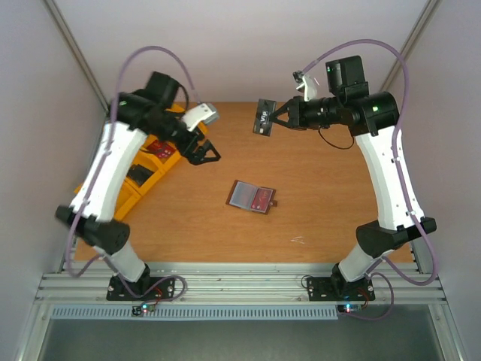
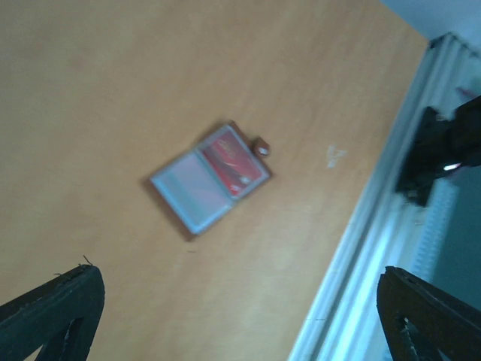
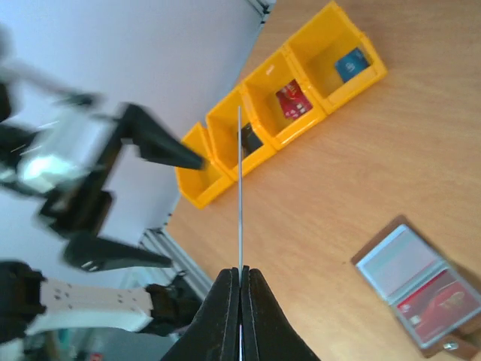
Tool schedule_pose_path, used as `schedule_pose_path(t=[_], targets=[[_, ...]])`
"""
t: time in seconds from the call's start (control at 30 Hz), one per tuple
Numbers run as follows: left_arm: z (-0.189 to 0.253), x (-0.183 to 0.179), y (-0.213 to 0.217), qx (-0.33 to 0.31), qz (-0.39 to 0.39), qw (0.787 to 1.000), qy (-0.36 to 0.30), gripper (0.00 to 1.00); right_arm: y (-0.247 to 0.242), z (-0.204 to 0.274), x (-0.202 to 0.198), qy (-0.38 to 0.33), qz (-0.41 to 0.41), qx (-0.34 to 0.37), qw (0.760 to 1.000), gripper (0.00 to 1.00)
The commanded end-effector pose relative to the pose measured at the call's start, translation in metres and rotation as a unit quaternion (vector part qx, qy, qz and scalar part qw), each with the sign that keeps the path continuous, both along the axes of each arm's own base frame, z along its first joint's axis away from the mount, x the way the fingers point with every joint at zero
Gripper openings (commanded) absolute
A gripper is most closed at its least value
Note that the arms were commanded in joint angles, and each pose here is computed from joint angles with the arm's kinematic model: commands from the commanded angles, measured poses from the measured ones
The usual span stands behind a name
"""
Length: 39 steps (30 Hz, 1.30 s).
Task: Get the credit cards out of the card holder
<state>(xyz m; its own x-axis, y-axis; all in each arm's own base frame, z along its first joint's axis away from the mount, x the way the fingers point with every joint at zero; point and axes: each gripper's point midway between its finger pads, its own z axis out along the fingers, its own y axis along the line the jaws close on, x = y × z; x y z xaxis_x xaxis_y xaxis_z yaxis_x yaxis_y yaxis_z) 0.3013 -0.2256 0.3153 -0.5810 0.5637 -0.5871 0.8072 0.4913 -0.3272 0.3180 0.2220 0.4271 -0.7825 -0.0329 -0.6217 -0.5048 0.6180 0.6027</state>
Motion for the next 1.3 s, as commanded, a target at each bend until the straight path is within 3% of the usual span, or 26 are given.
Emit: schedule_pose_path(t=[0.0,0.1,0.23,0.3,0.4,0.47,0.53,0.6,0.7,0.77,0.93,1.03,1.1,1.27], targets=[[0.054,-0.014,0.057,0.126,0.002,0.968,-0.217,0.99,0.013,0.017,-0.007,0.094,-0.036,0.086,0.991,0.01],[0.117,0.005,0.097,0.191,0.083,0.877,-0.434,0.99,0.027,0.036,-0.004,0.100,-0.052,0.145,0.983,0.01],[0.178,-0.014,0.103,0.218,0.046,0.714,-0.664,0.98,0.046,0.036,-0.002,0.119,-0.098,0.170,0.973,0.01],[0.184,-0.024,0.099,0.233,0.020,0.638,-0.734,0.98,0.060,0.035,-0.010,0.109,-0.108,0.162,0.975,0.01],[0.200,-0.036,0.093,0.269,-0.008,0.501,-0.822,0.99,0.086,0.037,-0.019,0.106,-0.099,0.174,0.974,0.01],[0.207,-0.045,0.084,0.274,-0.026,0.439,-0.856,0.99,0.103,0.038,-0.020,0.102,-0.090,0.185,0.973,0.01],[0.201,-0.049,0.077,0.276,-0.046,0.411,-0.868,0.99,0.122,0.038,-0.022,0.108,-0.072,0.194,0.972,0.01],[0.186,-0.051,0.071,0.281,-0.074,0.404,-0.868,0.98,0.138,0.035,-0.022,0.119,-0.054,0.195,0.972,0.01],[0.152,-0.062,0.065,0.265,-0.137,0.435,-0.849,0.90,0.154,0.030,-0.021,0.131,-0.040,0.188,0.973,0.01],[0.136,-0.068,0.062,0.257,-0.160,0.445,-0.843,0.79,0.161,0.035,-0.023,0.130,-0.024,0.191,0.973,0.01],[0.142,-0.056,0.065,0.273,-0.137,0.442,-0.844,0.51,0.174,0.031,-0.029,0.135,0.003,0.176,0.975,0.01],[0.136,-0.053,0.066,0.276,-0.147,0.471,-0.825,0.50,0.175,0.032,-0.030,0.135,0.007,0.179,0.975,0.01],[0.122,-0.052,0.066,0.279,-0.166,0.493,-0.807,0.54,0.177,0.035,-0.030,0.132,0.013,0.184,0.974,0.01],[0.099,-0.057,0.065,0.276,-0.202,0.514,-0.786,0.63,0.175,0.040,-0.029,0.120,0.009,0.187,0.975,0.01]])
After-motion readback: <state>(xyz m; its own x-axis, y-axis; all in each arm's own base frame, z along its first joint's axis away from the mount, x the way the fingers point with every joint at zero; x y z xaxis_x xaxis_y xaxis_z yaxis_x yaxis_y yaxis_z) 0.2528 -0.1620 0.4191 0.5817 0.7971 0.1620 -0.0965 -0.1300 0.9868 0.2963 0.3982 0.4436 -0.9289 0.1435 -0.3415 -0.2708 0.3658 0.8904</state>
